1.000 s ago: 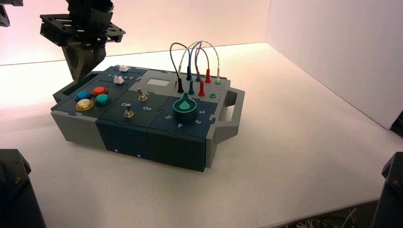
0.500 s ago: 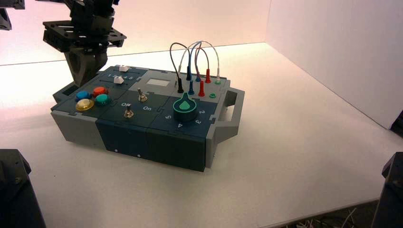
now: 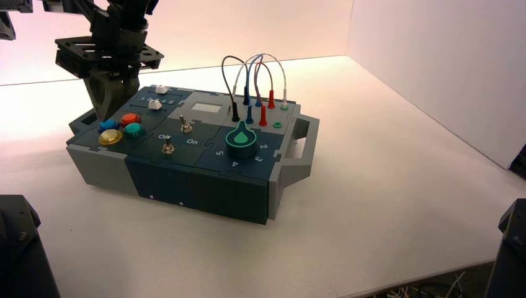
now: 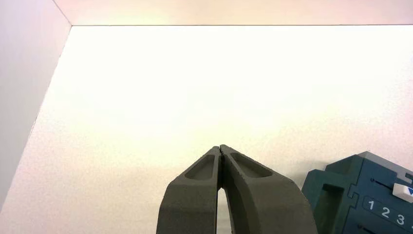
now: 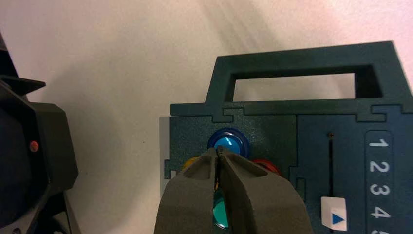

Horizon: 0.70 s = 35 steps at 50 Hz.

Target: Push the blue button with the right gripper.

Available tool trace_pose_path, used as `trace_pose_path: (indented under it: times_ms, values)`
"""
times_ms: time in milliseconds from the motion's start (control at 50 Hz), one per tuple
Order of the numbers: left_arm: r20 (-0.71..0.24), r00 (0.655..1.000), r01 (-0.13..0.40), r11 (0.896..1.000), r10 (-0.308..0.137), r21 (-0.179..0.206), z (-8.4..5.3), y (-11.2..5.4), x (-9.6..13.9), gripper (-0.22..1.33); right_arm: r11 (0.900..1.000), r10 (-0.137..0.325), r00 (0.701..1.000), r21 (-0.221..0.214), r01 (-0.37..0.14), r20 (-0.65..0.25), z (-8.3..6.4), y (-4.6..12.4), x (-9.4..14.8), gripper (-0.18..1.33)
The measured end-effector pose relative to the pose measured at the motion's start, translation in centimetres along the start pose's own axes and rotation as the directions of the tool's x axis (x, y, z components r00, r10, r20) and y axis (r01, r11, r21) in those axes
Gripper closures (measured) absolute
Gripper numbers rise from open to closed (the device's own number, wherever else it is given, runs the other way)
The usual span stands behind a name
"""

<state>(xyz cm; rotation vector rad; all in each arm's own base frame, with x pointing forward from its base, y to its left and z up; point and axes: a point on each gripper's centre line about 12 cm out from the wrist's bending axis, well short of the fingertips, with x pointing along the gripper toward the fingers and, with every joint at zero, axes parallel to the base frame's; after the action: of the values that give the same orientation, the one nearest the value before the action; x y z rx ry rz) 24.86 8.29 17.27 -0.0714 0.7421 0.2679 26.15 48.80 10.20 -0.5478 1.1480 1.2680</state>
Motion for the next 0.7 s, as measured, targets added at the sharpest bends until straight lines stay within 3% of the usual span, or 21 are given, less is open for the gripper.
trace_pose_path:
  times_ms: [560,700]
  values:
    - [0.000,1.000,0.000,1.000,0.000,0.000,0.04,0.00,0.03,1.28,1.0000,0.004,1.000,0.001,-0.004,-0.012,-0.19,-0.05,0.52,1.29]
    - [0.000,1.000,0.000,1.000,0.000,0.000,0.08,0.01,0.05,1.28,0.9997,-0.007,1.000,-0.023,0.007,-0.018,0.28,-0.05,-0.07,1.29]
